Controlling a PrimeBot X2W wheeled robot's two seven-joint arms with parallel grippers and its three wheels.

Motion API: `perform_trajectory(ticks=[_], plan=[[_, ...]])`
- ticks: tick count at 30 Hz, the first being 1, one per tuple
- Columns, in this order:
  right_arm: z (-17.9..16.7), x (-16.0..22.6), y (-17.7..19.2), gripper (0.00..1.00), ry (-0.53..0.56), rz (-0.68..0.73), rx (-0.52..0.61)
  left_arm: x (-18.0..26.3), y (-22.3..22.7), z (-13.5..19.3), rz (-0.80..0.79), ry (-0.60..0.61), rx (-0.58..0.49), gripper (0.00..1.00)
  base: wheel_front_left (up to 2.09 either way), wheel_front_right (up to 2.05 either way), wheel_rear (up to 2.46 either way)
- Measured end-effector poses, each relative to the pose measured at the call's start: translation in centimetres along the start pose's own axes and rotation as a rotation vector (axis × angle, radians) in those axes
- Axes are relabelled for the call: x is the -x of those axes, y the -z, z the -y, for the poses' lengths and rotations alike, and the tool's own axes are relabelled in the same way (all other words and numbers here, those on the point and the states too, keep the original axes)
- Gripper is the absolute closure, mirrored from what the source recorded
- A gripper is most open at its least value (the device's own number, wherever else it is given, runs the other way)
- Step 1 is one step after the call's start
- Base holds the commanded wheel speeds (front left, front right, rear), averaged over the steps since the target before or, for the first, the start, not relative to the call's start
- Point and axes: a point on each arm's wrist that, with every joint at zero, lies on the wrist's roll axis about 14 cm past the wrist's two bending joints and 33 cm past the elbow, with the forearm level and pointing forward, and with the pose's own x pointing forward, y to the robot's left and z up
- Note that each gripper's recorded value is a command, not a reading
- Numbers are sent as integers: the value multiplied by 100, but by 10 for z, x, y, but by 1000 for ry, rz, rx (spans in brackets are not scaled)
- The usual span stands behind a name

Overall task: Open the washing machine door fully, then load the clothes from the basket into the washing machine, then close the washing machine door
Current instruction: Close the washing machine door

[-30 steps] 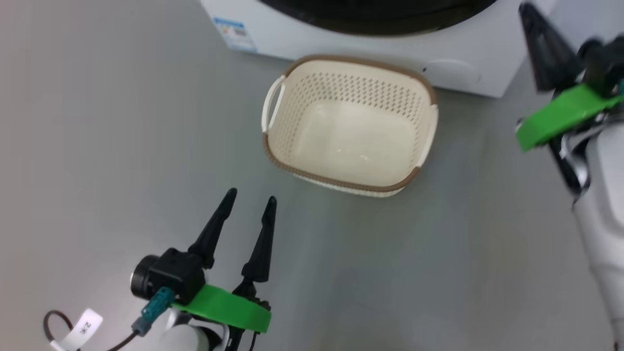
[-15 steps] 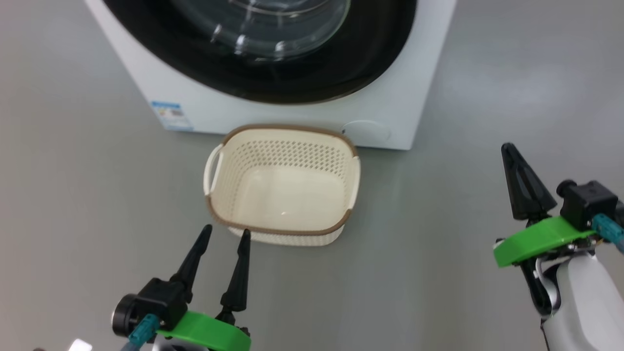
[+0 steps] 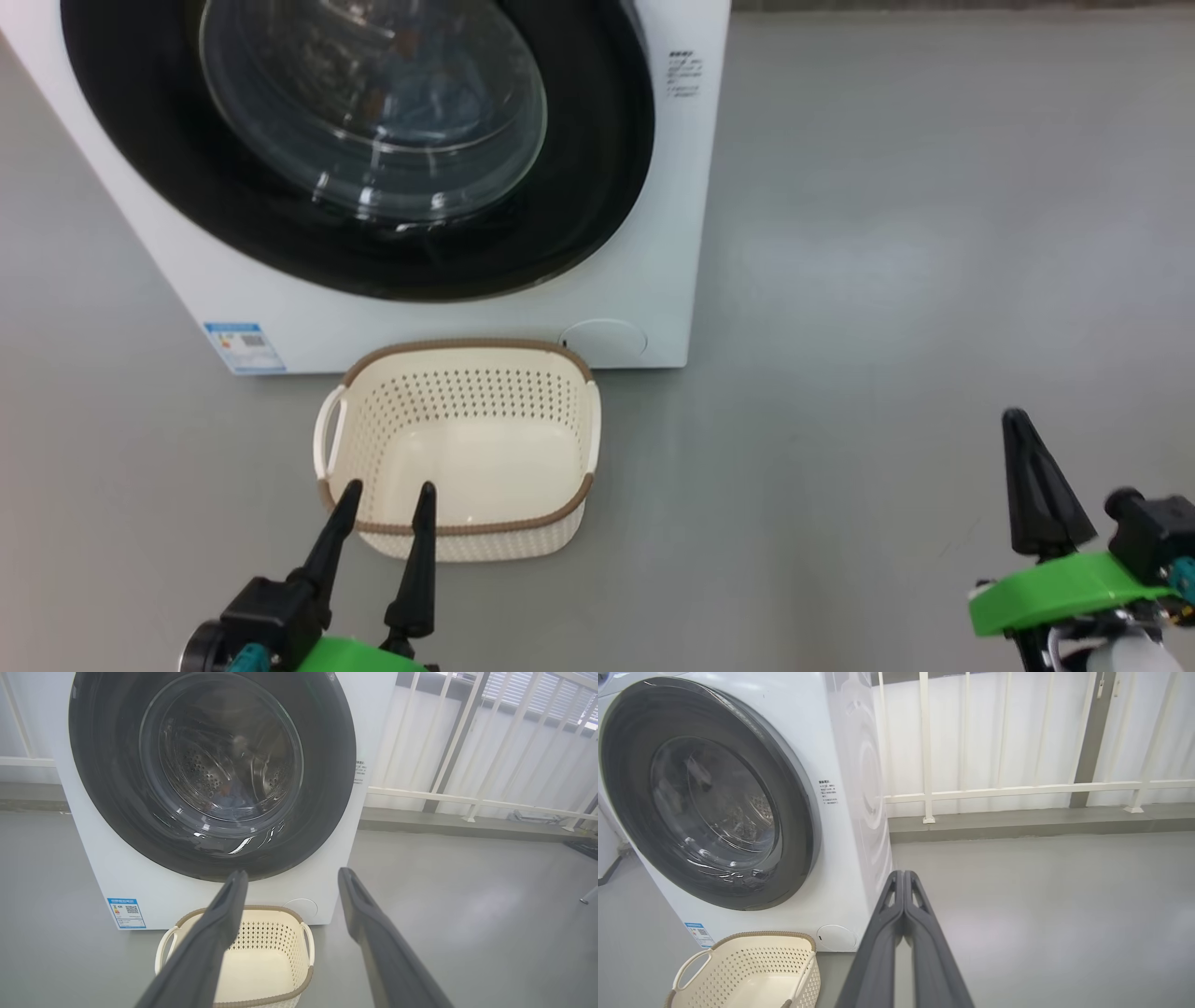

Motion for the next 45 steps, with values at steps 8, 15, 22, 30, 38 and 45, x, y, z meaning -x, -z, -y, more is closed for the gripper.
perform_trajectory(ticks=[8,15,22,30,38,45], plan=[[27,31,-8,100,88,15,-36,4,-5,8,15,24,3,0,0,0,0],[35,46,-5,100,114,3,-39,6,-6,10,19,28,-2,0,0,0,0],[42,54,-5,0,137,-2,-34,11,-6,4,17,7,-9,0,0,0,0],[42,54,-6,0,138,2,-35,11,-8,4,23,4,-8,0,0,0,0],[41,55,-8,0,133,8,-34,15,1,-1,-6,-21,-21,0,0,0,0],[40,54,-9,0,129,10,-32,15,1,-2,-6,-30,-25,0,0,0,0]])
